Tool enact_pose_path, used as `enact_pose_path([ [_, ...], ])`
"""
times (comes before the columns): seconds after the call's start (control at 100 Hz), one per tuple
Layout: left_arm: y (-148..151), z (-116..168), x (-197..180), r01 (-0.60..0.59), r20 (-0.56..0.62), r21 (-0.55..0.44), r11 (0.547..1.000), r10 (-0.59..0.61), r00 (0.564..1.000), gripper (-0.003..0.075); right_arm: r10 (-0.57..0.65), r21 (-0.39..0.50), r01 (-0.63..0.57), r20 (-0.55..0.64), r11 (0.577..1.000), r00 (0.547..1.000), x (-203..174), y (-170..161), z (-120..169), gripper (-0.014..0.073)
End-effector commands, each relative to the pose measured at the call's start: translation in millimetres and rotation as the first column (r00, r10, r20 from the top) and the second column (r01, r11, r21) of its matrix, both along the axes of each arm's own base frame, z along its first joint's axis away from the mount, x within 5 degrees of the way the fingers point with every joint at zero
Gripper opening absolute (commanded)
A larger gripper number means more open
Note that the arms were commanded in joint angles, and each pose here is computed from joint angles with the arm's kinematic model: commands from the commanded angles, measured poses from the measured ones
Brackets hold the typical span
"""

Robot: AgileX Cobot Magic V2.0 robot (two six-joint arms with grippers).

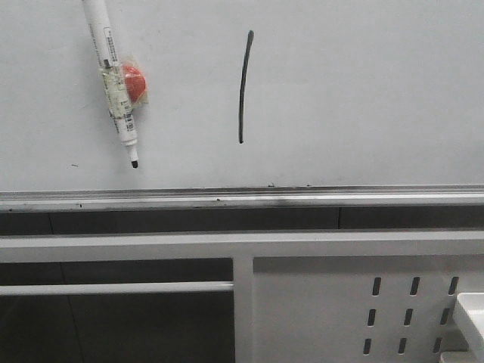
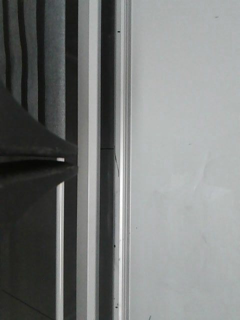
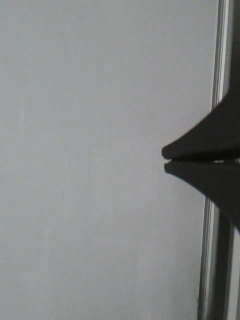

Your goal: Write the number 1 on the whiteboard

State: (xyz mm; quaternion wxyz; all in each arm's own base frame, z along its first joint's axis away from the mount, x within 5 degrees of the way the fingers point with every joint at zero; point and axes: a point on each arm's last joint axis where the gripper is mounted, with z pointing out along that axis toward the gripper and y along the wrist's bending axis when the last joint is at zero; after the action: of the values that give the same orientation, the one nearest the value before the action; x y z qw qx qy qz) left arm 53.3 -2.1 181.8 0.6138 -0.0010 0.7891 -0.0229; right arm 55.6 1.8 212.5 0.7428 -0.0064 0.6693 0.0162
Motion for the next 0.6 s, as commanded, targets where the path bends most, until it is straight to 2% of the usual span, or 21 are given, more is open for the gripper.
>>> enact_pose_path([
  [0.0,0,-6,1,-0.002,0.04,-0.013,1.0,0.003,0.999,-0.002,-0.084,-0.017,0.085,0.05,0.996,0.995,-2,-4,0,-0.006],
  [0.17,0,-6,1,-0.002,0.04,-0.013,1.0,0.003,0.999,-0.002,-0.227,-0.023,0.226,-0.152,0.974,0.962,-2,-13,-18,-0.006],
  [0.36,0,-6,1,-0.002,0.04,-0.013,1.0,0.003,0.999,-0.002,-0.237,-0.003,0.248,-0.302,0.969,0.923,-4,-14,-32,-0.006],
  [0.59,0,-6,1,-0.002,0.04,-0.013,1.0,0.003,0.999,-0.002,-0.23,0.008,0.244,-0.308,0.97,0.923,-4,-13,-33,-0.006],
])
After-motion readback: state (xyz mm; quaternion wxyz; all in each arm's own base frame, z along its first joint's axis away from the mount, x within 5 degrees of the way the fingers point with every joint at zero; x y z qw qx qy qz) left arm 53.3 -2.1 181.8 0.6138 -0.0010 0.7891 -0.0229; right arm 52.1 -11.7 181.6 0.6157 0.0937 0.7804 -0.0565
